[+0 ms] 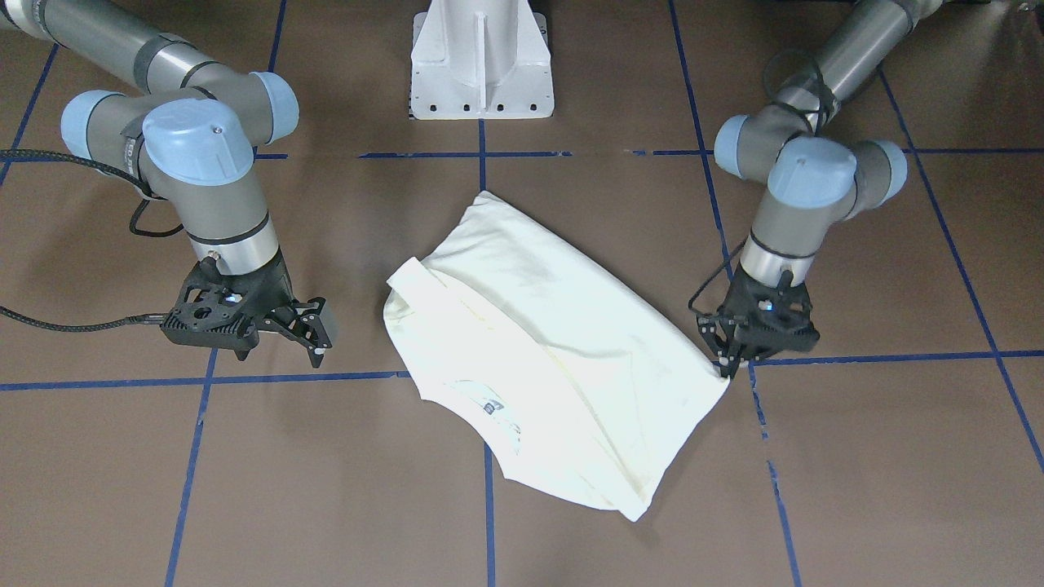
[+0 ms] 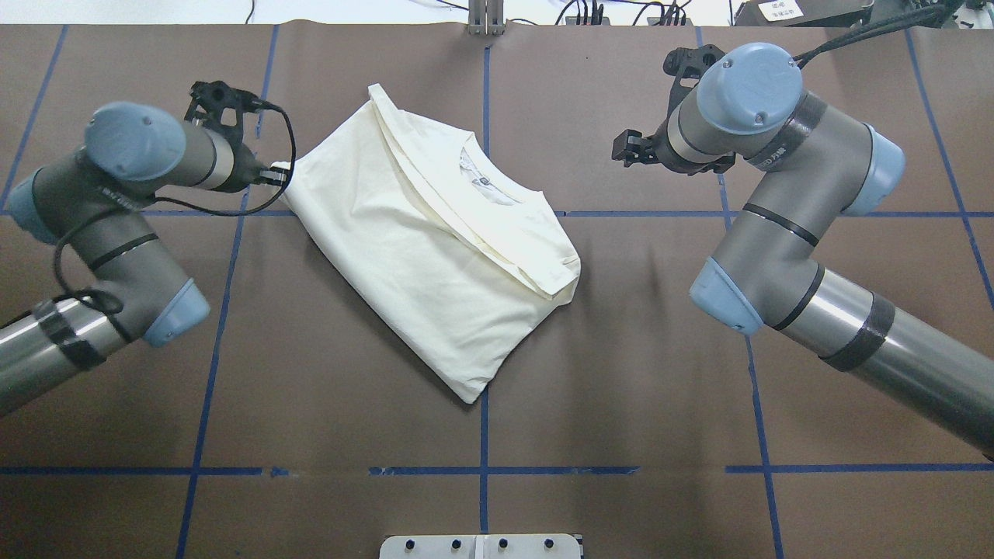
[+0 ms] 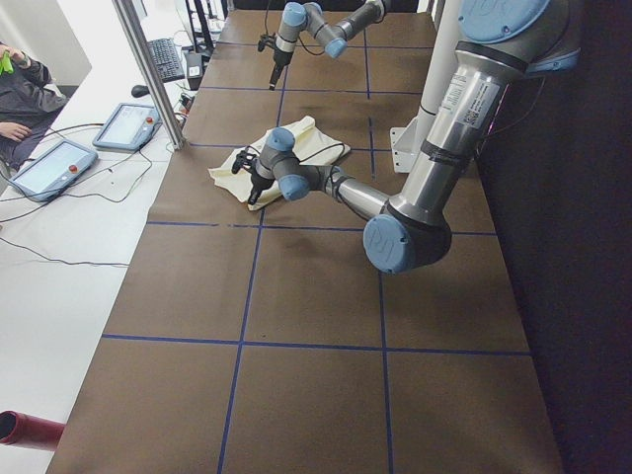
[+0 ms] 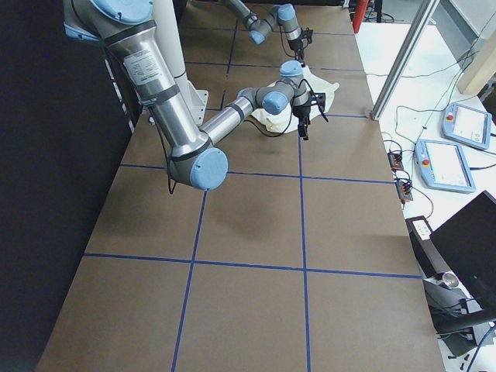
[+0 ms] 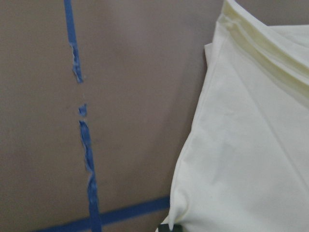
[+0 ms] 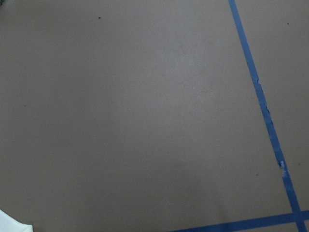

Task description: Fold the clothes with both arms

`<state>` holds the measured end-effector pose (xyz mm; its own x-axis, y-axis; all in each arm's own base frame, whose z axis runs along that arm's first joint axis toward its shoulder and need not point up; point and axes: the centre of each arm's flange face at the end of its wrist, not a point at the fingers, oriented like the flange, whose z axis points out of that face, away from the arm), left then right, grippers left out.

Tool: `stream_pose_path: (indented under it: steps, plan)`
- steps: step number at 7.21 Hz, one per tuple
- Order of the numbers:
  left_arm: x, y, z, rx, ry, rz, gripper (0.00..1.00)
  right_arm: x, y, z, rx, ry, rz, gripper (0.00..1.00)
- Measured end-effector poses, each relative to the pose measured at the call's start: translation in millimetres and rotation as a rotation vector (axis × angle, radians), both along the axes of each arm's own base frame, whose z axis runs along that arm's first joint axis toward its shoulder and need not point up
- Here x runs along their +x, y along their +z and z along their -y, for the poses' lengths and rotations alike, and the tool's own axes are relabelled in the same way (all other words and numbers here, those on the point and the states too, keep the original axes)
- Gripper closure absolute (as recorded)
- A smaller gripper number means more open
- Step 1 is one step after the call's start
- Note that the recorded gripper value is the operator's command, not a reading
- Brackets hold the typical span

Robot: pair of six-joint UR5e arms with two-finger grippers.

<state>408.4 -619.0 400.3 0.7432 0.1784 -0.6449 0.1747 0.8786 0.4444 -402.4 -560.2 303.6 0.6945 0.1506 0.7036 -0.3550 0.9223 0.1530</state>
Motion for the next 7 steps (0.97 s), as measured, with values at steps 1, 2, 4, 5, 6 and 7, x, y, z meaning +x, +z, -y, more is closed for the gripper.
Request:
stream_pose_path:
  steps: [1,2,4,5,6,7]
  plan:
    - [11.2,-12.6,54.0,-0.008,-0.024,0.030,1.00,2.9,-4.7,-2.2,0.006,0.001,0.007,0.00]
    - [20.8,-26.0,90.6,-0.004,-0.039,0.036,1.00,6.2,-11.0,-5.4,0.012,0.003,0.016,0.00]
    - [14.6,-26.7,123.1,0.025,-0.062,0.024,0.00,1.5,-21.4,-14.6,0.006,0.010,0.043,0.00]
    - [-0.9,-21.8,127.6,0.048,-0.061,0.026,0.00,-8.5,-27.0,-21.7,-0.002,0.010,0.062,0.00]
    - [-21.4,-19.0,124.3,0.075,-0.041,0.014,0.00,-24.8,-36.9,-31.0,-0.010,0.006,0.085,0.07]
    - [-40.8,-14.3,112.8,0.087,-0.011,-0.016,0.00,-46.6,-50.3,-40.6,-0.025,0.008,0.111,0.20]
